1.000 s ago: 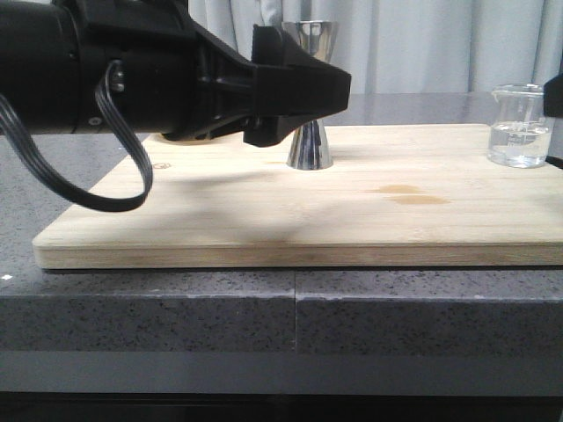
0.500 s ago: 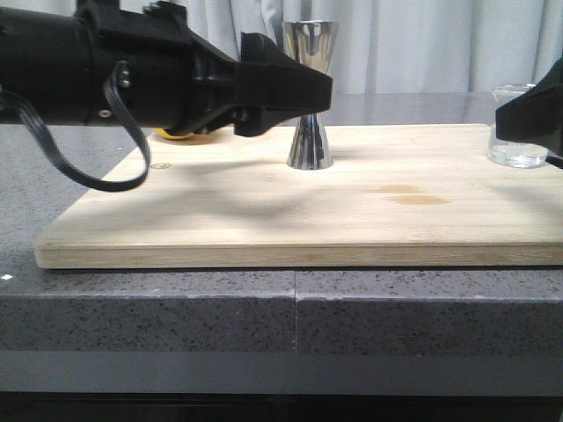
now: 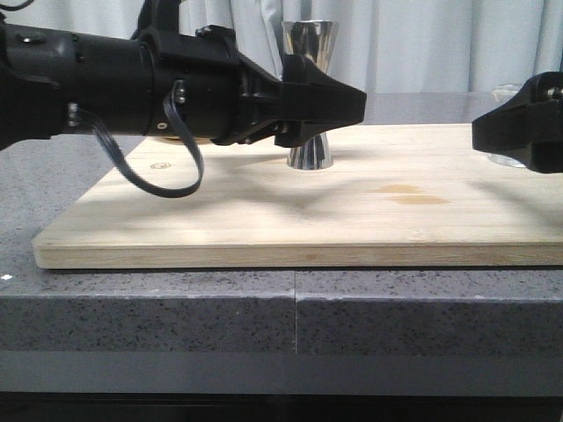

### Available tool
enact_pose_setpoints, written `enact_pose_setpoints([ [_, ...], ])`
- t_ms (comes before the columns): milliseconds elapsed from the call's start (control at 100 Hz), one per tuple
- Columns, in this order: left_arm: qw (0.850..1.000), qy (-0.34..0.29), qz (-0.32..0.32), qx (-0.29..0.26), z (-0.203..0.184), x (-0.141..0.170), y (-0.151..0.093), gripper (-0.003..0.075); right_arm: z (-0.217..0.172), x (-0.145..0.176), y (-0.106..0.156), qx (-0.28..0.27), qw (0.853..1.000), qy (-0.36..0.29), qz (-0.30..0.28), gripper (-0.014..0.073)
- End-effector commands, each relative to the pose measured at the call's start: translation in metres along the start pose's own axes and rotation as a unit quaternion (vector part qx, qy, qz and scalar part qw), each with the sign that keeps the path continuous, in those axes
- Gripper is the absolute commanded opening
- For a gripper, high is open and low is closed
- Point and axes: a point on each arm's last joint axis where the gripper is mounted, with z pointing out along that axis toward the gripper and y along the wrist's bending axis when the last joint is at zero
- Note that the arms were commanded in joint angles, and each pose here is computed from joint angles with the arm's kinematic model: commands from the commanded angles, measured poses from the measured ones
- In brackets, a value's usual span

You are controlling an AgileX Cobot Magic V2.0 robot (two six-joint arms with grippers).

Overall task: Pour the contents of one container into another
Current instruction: 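Reach the left gripper to the silver jigger and the right gripper to the glass beaker, then close the left gripper on the jigger and the right gripper on the beaker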

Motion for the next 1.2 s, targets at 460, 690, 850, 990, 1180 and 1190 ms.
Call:
enact_pose_setpoints([
  [460,0.997,-0.071,0.009,0.031,0.019,-0.035,0.006,0.0601,0.004,-0.022,0.000,-0.009,0.996,-0.087,-0.003,0.0671],
  [690,0.997,-0.063,0.019,0.038,0.019,-0.033,0.004,0.0532,0.004,-0.022,0.000,-0.010,0.996,-0.089,-0.003,0.0671],
  [850,0.997,-0.055,0.031,0.048,0.019,-0.032,0.003,0.0445,0.004,-0.022,0.000,-0.010,0.996,-0.089,-0.003,0.0671],
  [990,0.997,-0.055,0.032,0.048,0.019,-0.032,0.002,0.0377,0.004,-0.022,0.000,-0.010,0.996,-0.089,-0.003,0.0671],
  [1180,0.997,-0.055,0.032,0.048,0.019,-0.032,0.002,0.0315,0.004,-0.022,0.000,-0.010,0.996,-0.089,-0.003,0.0671],
  [1190,0.997,-0.055,0.032,0.048,0.019,-0.032,0.002,0.0311,0.004,-0.022,0.000,-0.010,0.996,-0.089,-0.003,0.0671],
])
